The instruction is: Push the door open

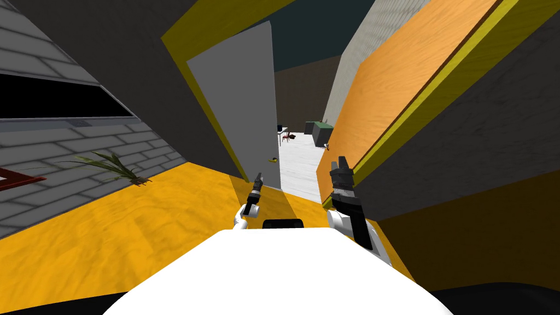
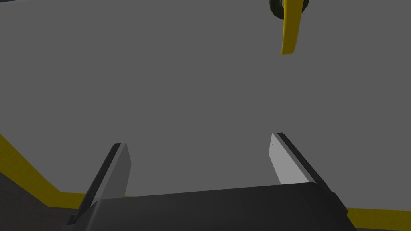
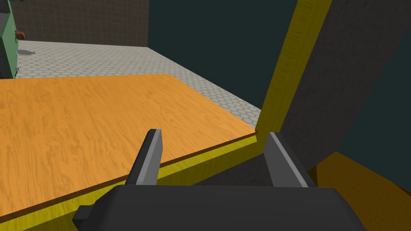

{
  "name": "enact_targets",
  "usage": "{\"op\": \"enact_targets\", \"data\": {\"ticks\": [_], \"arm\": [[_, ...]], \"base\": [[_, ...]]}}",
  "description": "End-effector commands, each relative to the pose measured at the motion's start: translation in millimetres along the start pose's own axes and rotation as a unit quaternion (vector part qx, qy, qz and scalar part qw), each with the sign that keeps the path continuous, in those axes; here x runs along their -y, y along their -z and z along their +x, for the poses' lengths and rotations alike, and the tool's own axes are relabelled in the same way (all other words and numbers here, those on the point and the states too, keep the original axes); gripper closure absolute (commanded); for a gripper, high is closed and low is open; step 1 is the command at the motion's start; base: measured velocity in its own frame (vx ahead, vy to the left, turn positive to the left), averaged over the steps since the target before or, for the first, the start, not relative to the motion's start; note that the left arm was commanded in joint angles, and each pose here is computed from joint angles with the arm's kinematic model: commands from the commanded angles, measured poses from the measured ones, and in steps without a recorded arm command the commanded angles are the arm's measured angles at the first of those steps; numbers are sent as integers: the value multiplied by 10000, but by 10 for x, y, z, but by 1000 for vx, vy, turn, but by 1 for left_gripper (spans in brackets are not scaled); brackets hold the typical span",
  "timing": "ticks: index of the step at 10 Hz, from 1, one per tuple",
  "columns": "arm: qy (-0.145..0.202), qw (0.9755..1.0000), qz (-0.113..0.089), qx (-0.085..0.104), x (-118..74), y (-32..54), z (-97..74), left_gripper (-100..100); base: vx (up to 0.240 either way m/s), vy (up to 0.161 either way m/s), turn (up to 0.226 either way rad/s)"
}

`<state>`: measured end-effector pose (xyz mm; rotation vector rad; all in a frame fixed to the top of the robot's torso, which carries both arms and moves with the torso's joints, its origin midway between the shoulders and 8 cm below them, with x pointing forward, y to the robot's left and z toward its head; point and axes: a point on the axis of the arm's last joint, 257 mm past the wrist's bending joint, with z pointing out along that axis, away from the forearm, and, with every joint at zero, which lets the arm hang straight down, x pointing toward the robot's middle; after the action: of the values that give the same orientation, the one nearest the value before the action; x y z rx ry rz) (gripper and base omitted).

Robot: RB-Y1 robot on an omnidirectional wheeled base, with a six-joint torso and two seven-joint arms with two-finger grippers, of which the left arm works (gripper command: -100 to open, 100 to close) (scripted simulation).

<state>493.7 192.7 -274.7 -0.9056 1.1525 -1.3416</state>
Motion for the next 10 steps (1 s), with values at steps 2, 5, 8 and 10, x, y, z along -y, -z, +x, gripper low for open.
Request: {"op": "enact_targets", "data": {"ticks": [2,5,8,10], "arm": [[79,9998,-165,-79,-172,18,92,-100],[135,9993,-319,-137,-327,48,164,-100],[217,9983,-495,-218,-502,80,272,-100],[267,9975,-603,-269,-604,104,342,-100]], "base": [[86,69,-54],[60,42,-38],[82,53,-53],[81,67,-44]]}}
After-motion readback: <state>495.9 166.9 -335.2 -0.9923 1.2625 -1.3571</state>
